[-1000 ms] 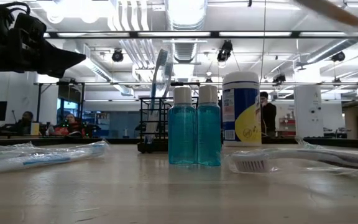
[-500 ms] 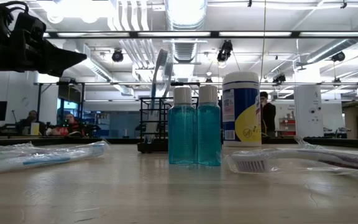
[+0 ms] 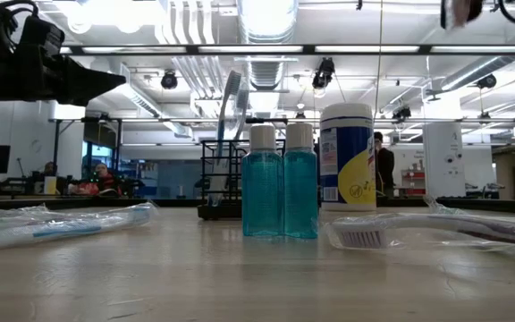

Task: Pick & Place toothbrushing station
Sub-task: Put the orange toothbrush into the black wire organizer

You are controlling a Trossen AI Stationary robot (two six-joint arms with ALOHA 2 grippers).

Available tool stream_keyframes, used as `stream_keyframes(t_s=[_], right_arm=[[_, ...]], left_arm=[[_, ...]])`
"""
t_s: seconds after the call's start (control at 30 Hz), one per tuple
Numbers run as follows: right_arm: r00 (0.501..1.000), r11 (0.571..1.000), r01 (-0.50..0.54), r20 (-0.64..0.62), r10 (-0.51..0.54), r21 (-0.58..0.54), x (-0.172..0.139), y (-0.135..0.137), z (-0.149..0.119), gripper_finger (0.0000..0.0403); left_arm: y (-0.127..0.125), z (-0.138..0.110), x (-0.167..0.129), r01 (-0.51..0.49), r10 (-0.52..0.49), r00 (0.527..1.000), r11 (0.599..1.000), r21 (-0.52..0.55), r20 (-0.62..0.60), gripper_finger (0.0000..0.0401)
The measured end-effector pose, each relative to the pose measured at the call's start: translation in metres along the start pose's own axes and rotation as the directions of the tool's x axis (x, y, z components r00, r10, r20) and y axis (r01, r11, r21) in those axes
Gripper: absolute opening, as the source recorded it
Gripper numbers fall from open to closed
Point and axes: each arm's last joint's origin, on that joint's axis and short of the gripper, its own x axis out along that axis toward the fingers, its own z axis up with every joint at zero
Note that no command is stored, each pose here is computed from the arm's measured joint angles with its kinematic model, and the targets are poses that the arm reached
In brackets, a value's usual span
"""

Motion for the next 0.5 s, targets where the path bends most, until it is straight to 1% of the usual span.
stream_keyframes(t_s=[0.1,0.23,0.3,0.5], right_arm=[[1.0,1.0,-0.009,0.02,0.009,0.011,-0.008,-0.001,-0.013,0.0018],[1.0,1.0,-0.008,0.02,0.007,0.023,-0.016,-0.003,-0.029,0.0018],[0.999,0.999,-0.023,0.034,0.022,0.023,-0.019,-0.003,-0.033,0.0018],[0.996,1.0,-0.02,0.092,0.02,-0.003,-0.031,-0.007,-0.04,0.0018]], left_arm=[[0.001,0.001,0.0,-0.019,0.019,1.0,1.0,0.023,0.004,0.001],[0.001,0.001,0.0,-0.037,0.037,0.999,0.999,0.02,0.002,0.001],[0.001,0.001,0.0,-0.04,0.04,0.999,0.999,0.015,0.004,0.001],[0.001,0.001,0.0,-0.044,0.044,0.999,0.999,-0.013,0.004,0.001]])
